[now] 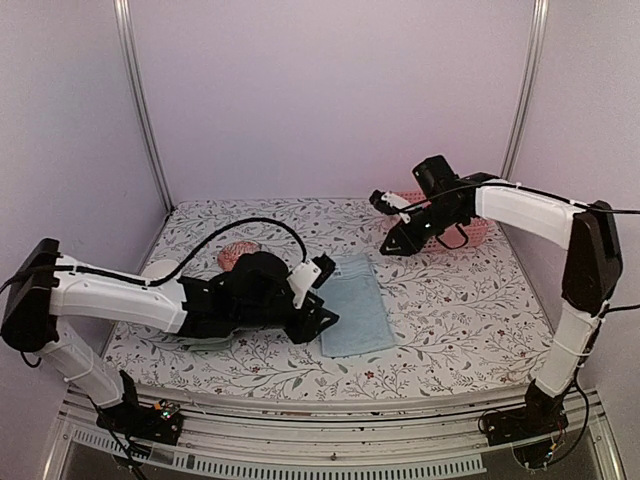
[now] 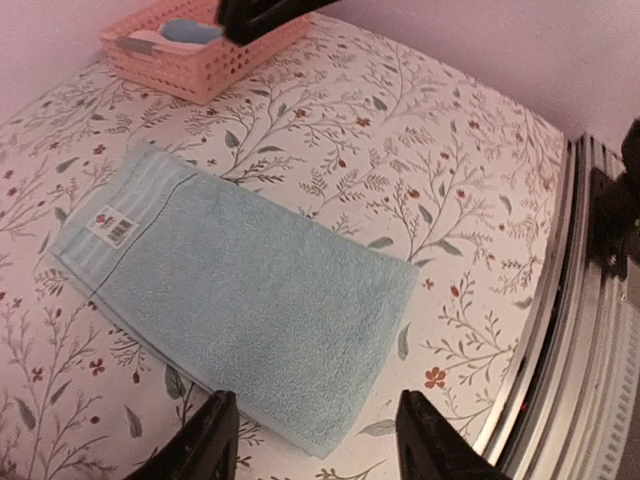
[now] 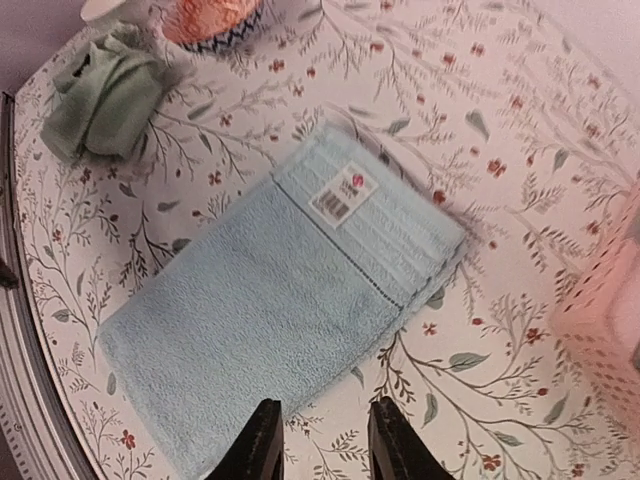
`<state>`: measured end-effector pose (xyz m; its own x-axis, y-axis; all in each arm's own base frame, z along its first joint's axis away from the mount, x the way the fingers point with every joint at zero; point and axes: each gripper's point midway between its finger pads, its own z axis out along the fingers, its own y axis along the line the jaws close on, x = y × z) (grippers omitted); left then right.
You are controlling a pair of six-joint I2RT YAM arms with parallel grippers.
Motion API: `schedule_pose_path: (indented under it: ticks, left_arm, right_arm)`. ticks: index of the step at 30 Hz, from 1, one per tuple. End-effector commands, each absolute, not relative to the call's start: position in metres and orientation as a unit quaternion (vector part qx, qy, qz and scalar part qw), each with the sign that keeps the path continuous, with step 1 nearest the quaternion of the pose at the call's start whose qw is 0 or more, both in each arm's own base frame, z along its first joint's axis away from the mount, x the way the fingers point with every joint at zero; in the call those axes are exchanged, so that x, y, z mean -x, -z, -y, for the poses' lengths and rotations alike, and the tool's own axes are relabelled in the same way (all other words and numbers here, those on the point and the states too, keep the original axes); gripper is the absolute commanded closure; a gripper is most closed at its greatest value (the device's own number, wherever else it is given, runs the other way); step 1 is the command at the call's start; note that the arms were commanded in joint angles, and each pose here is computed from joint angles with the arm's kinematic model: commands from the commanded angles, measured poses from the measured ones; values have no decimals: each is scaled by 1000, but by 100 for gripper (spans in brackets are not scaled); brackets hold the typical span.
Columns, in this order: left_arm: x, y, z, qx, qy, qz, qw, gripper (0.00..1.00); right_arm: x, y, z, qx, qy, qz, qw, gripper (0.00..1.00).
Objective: Roll the towels
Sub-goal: Move the towel to the center of the board, then pick up the towel from the center of the board.
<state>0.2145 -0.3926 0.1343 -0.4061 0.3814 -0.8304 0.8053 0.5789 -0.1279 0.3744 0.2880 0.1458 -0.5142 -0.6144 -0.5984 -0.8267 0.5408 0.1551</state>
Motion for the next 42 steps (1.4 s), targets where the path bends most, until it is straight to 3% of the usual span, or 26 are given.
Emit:
schedule_pose_path:
  ticks: [1, 2, 3, 4, 6, 10, 15, 19, 23, 26, 29, 34, 42]
  left_arm:
    - [-235, -177, 362, -359, 175, -779, 482, 32]
    - [-241, -182, 356, -347, 156, -781, 496, 23]
    - [-248, -185, 350, -334, 136, -781, 509, 21]
    - [-256, -184, 345, -321, 111, -785, 518, 22]
    - [-264, -174, 342, -327, 69, -794, 508, 28]
    - [-260, -141, 350, -392, 36, -793, 464, 40]
    - [-249, -108, 354, -396, 68, -806, 435, 37]
    - [-225, -116, 370, -406, 173, -787, 431, 38]
    - [-189, -170, 370, -391, 358, -697, 483, 29]
    - [-175, -185, 353, -378, 405, -657, 511, 20]
    - [-179, -181, 354, -381, 406, -675, 484, 21]
    - [-182, -155, 371, -395, 400, -708, 428, 32]
    - [-187, -140, 368, -399, 375, -707, 448, 32]
  right_arm:
    - [-368, -244, -272, 457, -190, -780, 384, 62]
    - [-367, -257, -267, 454, -185, -768, 412, 46]
    - [-372, -266, -258, 431, -172, -768, 441, 12]
    - [-380, -270, -248, 393, -161, -773, 471, 1]
    - [-363, -266, -255, 377, -245, -760, 469, 2]
    - [-311, -225, -276, 513, -302, -700, 395, 24]
    - [-277, -162, -277, 598, -251, -681, 339, 34]
    - [-255, -117, -273, 636, -202, -673, 320, 42]
    - [-238, -87, -280, 674, -157, -653, 307, 44]
    - [-230, -69, -285, 691, -133, -648, 293, 46]
    - [-228, -58, -289, 696, -122, -646, 288, 47]
    - [-227, -48, -293, 703, -113, -644, 282, 49]
    - [-210, -31, -302, 726, -112, -626, 263, 53]
